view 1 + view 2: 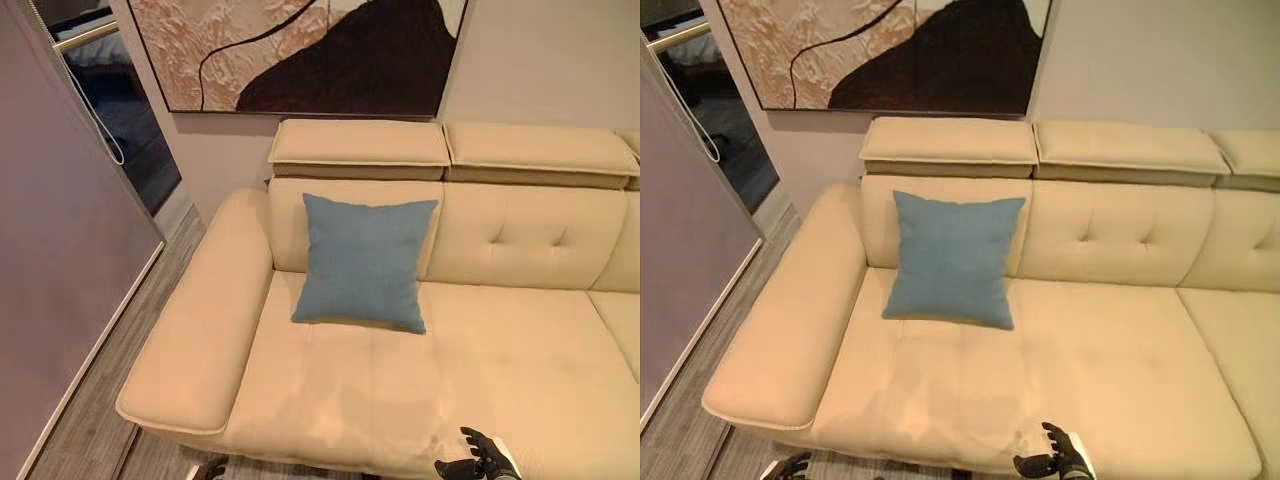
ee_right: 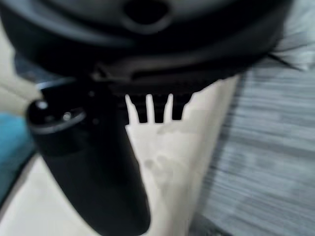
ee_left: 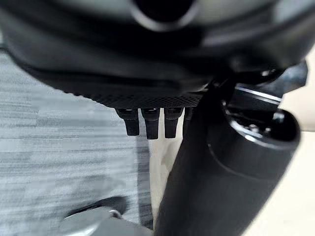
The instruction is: Pick up all the scattered cushions and arrange them neatly on the sofa.
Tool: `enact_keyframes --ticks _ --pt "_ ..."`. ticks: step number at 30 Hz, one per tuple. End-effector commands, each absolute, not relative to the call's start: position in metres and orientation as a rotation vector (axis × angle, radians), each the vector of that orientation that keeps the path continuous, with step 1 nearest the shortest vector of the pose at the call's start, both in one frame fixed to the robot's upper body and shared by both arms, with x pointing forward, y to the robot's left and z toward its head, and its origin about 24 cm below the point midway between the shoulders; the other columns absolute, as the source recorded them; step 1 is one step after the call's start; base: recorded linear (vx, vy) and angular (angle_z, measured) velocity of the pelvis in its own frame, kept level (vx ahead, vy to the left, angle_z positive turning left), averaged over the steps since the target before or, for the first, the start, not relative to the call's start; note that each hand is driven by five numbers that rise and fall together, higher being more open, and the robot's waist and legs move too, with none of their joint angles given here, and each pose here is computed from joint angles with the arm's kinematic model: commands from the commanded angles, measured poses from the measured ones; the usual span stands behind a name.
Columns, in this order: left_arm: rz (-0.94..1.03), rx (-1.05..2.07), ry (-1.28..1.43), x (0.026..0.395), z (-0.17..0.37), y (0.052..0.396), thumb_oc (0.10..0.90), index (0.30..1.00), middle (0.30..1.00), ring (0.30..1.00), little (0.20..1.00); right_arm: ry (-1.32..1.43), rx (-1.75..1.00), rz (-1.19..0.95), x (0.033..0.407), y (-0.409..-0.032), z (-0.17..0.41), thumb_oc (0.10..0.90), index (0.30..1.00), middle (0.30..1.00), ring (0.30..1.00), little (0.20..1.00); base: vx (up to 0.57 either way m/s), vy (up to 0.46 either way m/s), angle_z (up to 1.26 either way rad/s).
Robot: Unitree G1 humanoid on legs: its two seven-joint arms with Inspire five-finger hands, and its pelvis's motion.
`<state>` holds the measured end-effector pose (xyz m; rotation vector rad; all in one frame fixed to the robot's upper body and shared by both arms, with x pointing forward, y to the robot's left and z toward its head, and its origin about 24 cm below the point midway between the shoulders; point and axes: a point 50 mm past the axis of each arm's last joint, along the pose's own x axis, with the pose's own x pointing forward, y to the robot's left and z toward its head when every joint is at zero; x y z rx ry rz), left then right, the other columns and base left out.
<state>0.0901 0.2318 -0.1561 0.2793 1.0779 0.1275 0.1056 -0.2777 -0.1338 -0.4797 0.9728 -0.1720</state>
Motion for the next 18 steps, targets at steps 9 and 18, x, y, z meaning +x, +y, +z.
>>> enact_keyframes --ticks 9,18 --pt "0.111 0.411 0.939 0.134 -0.138 0.248 0.8 0.9 0.9 0.9 0.9 0.971 -0.453 -0.214 0.135 -0.263 -0.136 0.8 0.9 0.9 0.9 0.9 -0.24 0.142 -0.3" --pt "0.128 0.418 1.002 0.118 -0.142 0.258 0.8 0.9 0.9 0.9 0.9 1.039 -0.425 -0.233 0.116 -0.264 -0.143 0.8 0.9 0.9 0.9 0.9 -0.18 -0.001 -0.4"
